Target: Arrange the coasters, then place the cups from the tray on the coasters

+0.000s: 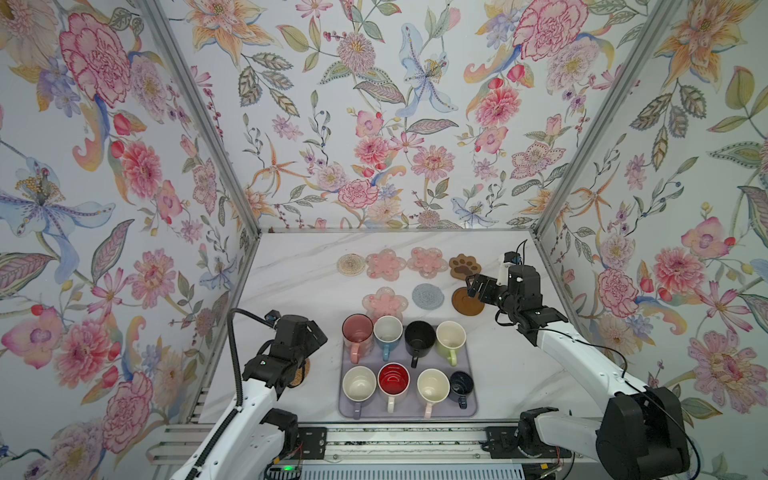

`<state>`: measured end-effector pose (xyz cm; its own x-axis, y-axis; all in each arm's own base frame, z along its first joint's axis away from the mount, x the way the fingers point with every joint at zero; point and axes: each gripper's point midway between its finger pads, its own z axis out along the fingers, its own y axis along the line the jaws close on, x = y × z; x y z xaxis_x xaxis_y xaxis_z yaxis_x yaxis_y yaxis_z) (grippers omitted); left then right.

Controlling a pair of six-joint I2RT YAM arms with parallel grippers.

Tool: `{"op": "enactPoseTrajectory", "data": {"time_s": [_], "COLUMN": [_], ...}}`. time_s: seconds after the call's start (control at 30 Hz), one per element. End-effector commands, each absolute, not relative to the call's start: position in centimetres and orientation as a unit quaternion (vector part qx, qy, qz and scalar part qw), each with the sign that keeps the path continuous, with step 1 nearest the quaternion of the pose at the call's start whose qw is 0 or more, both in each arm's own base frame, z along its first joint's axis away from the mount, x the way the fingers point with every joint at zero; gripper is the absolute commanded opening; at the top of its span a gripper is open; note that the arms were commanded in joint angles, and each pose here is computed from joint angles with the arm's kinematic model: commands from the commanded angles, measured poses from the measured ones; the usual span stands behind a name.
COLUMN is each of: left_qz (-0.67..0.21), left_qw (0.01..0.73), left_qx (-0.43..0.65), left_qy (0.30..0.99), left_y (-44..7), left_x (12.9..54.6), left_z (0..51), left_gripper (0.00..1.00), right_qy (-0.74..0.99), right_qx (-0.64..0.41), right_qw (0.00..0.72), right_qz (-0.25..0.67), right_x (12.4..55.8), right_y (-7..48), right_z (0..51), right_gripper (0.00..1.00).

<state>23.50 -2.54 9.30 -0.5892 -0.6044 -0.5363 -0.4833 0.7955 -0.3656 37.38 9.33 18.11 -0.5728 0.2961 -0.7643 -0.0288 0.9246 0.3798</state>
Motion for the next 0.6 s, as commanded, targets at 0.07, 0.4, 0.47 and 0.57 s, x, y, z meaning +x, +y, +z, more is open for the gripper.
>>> {"op": "enactPoseTrajectory", "data": {"time_s": [0.07, 0.4, 0.47, 0.57], "left_qz": [-0.079, -0.085, -0.084, -0.086], "left_qw": [0.308, 0.295, 0.293, 0.283], "left_qx": [-0.335, -0.344, -0.345, -0.344], "left_qy": [0.887, 0.887, 0.888, 0.891], "left_y": [-1.6, -1.6, -1.6, -1.8], "left_x": [21.8, 20.9, 20.9, 20.8], "left_z": [7.3, 5.2, 5.0, 4.6], "left_gripper": [0.99, 0.99, 0.99, 0.99], "right_qy": [0.869, 0.866, 0.864, 0.865], "right_qx": [0.085, 0.093, 0.097, 0.095], "right_qw": [0.455, 0.457, 0.461, 0.457], "right_qz": [0.178, 0.181, 0.179, 0.183], "right_x": [36.8, 36.1, 36.0, 35.8], "right_y": [9.2, 9.1, 8.9, 9.1], "right_z": [18.3, 18.2, 18.2, 18.4], "right_gripper": [0.99, 0.99, 0.99, 0.99]}}
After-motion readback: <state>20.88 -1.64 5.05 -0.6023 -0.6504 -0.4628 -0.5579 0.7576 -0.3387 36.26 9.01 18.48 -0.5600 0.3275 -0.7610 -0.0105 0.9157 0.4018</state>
